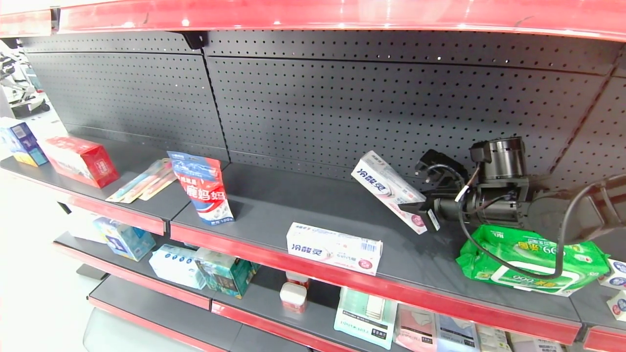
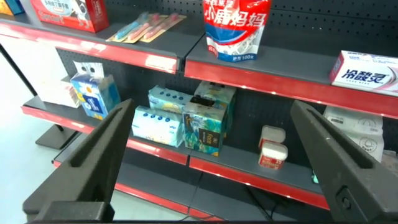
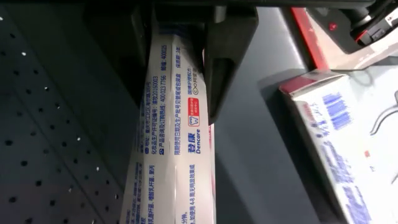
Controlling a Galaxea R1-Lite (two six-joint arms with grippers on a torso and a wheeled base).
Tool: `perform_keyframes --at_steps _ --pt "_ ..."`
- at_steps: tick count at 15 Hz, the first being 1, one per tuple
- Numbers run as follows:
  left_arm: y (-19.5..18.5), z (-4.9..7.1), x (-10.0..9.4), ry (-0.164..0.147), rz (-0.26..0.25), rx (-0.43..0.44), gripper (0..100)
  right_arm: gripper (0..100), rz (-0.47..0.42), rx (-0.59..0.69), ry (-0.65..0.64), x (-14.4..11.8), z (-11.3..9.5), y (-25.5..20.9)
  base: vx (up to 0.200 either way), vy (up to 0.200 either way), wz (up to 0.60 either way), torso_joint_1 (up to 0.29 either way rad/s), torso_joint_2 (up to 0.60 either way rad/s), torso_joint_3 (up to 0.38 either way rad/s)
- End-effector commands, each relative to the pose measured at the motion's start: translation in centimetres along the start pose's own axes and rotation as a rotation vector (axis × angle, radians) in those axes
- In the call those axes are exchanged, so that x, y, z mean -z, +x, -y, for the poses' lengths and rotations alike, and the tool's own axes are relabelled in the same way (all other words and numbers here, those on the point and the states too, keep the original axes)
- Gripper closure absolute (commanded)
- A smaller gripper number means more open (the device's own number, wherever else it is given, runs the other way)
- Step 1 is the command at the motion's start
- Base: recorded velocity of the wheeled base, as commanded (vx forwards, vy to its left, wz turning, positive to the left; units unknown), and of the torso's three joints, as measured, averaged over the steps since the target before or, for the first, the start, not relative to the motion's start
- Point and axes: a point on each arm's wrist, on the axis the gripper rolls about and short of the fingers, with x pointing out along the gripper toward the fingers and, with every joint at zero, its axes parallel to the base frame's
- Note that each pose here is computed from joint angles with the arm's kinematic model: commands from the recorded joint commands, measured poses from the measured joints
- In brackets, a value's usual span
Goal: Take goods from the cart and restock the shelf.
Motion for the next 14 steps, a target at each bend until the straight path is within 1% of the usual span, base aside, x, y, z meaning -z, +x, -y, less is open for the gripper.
perform_keyframes --at_steps 1,3,4,6,9,10,11,12,13,14 --pt "0.0 0.0 0.0 -0.001 -0.001 -0.001 0 100 -0.018 -0.003 0.001 0.6 0.6 1.4 0.000 0.000 0.00 0.000 0.00 0.000" --pt "0.0 0.0 0.0 -0.001 -0.001 -0.001 0 100 0.011 -0.024 -0.004 0.3 1.2 1.8 0.000 0.000 0.00 0.000 0.00 0.000" --pt "0.0 0.0 0.0 -0.001 -0.001 -0.001 0 100 0.012 -0.027 -0.007 0.4 1.3 1.9 0.000 0.000 0.00 0.000 0.00 0.000" --pt "0.0 0.0 0.0 -0.001 -0.001 -0.001 0 100 0.029 -0.079 -0.002 1.4 2.3 1.5 0.000 0.000 0.00 0.000 0.00 0.000" --pt "0.0 0.0 0.0 -0.001 -0.001 -0.001 0 100 0.013 -0.088 -0.002 2.5 3.0 2.3 0.000 0.000 0.00 0.000 0.00 0.000" --pt "0.0 0.0 0.0 0.001 -0.001 -0.001 0 100 0.016 -0.101 -0.002 2.6 3.1 2.6 0.000 0.000 0.00 0.000 0.00 0.000" --pt "0.0 0.0 0.0 -0.001 -0.001 -0.001 0 100 0.033 -0.114 0.003 2.7 3.8 3.1 0.000 0.000 0.00 0.000 0.00 0.000" --pt "0.0 0.0 0.0 -0.001 -0.001 -0.001 0 100 0.033 -0.111 0.004 2.7 4.0 3.3 0.000 0.000 0.00 0.000 0.00 0.000" --pt "0.0 0.0 0.0 -0.001 -0.001 -0.001 0 100 0.024 -0.102 0.019 3.1 4.5 3.5 0.000 0.000 0.00 0.000 0.00 0.000" --pt "0.0 0.0 0.0 -0.001 -0.001 -0.001 0 100 0.002 -0.109 0.030 3.6 4.6 3.8 0.000 0.000 0.00 0.000 0.00 0.000"
